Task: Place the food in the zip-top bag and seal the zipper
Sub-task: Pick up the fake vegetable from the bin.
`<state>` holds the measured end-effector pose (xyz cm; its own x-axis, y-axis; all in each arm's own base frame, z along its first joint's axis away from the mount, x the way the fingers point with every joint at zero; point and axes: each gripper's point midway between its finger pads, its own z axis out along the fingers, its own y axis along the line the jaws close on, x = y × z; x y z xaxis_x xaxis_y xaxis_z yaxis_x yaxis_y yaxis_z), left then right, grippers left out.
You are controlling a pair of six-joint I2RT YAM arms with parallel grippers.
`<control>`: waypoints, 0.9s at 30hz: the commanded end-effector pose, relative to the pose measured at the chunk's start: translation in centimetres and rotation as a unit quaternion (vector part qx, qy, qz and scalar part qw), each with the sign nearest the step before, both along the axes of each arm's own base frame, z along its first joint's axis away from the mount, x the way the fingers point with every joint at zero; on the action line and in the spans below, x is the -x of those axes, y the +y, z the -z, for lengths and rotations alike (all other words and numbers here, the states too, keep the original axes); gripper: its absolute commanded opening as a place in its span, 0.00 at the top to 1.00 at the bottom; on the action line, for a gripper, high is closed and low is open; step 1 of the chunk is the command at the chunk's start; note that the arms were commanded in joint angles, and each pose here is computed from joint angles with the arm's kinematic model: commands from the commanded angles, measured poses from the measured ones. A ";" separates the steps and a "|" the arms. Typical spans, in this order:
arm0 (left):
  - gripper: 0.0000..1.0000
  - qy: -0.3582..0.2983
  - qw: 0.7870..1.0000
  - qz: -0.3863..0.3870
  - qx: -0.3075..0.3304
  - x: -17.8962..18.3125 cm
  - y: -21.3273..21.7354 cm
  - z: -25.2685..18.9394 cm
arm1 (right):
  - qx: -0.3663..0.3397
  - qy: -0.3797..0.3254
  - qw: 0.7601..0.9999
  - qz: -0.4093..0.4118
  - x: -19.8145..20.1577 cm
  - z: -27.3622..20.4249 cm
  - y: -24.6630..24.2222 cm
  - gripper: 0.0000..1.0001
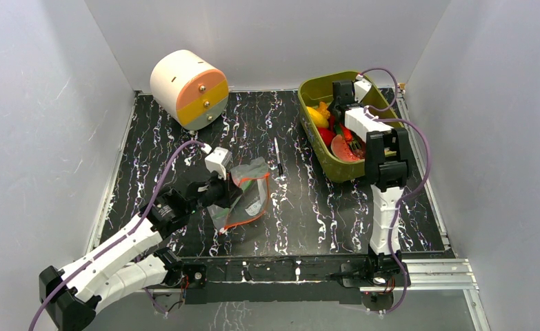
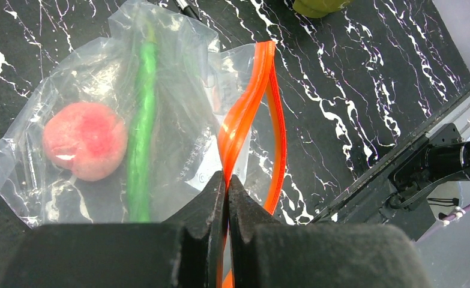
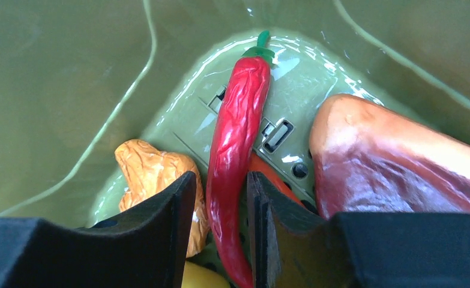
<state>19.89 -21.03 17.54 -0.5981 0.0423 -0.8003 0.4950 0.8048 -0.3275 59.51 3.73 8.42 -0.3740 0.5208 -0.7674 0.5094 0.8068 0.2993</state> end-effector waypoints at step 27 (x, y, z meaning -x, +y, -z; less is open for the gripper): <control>1.00 -0.004 1.000 0.005 0.002 0.1 -0.1 -0.6 | 0.034 -0.001 0.999 -0.019 -2.2 0.5 -1.2 0.75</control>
<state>19.91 -21.15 17.28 -0.6045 0.0479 -0.7952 0.4948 0.8048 -0.3277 60.38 2.83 6.67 -0.4128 0.4792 -0.7746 0.4989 0.8304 0.2479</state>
